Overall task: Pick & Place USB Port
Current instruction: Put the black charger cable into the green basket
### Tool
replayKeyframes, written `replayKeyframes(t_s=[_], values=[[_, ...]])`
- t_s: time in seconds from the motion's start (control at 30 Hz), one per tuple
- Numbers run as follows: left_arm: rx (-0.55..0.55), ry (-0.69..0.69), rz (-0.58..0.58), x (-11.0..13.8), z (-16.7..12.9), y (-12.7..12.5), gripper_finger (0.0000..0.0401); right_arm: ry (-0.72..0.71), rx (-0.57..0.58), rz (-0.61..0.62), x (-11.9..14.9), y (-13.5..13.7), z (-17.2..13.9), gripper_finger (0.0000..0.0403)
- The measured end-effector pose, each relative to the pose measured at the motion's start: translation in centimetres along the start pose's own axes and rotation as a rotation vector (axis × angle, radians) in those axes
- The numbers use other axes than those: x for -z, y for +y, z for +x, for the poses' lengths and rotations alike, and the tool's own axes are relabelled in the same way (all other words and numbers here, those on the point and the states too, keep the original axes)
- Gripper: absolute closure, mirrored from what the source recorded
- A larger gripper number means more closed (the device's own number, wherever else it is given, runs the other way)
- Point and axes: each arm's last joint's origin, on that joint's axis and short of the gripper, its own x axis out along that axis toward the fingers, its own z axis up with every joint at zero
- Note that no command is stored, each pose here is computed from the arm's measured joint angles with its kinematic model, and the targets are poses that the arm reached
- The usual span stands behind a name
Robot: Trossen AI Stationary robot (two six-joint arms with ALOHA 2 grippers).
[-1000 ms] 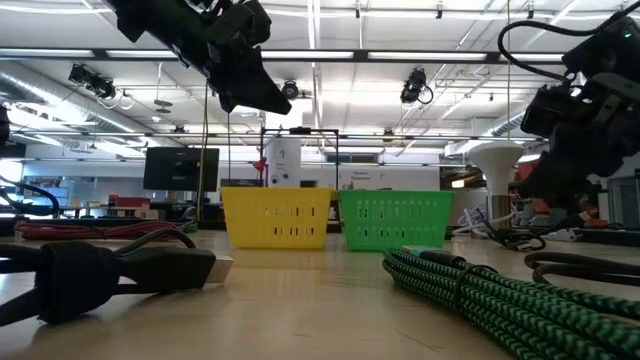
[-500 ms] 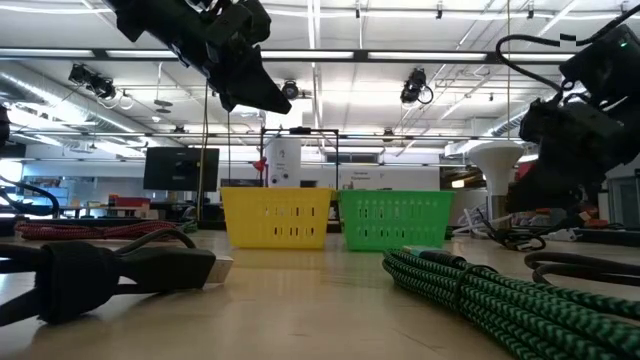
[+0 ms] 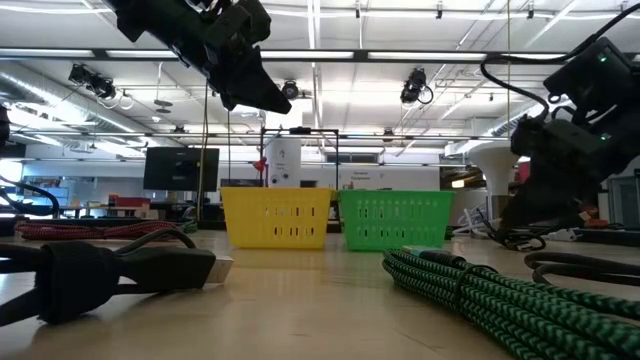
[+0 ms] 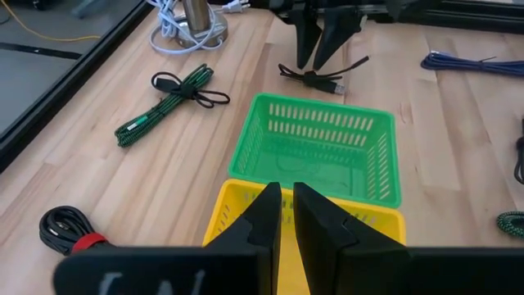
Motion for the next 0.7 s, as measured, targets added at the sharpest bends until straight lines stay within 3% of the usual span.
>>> replayKeyframes(t_s=[0.47, 0.7], values=[[0.000, 0.000, 0.003, 0.0, 0.0, 0.0, 0.0362, 0.005, -0.016, 0.012, 0.1, 0.2, 1.5, 0.0283], [0.000, 0.000, 0.002, 0.0, 0.0, 0.0, 0.0362, 0.078, -0.024, 0.001, -0.4, 0.8, 2.7, 0.0285]])
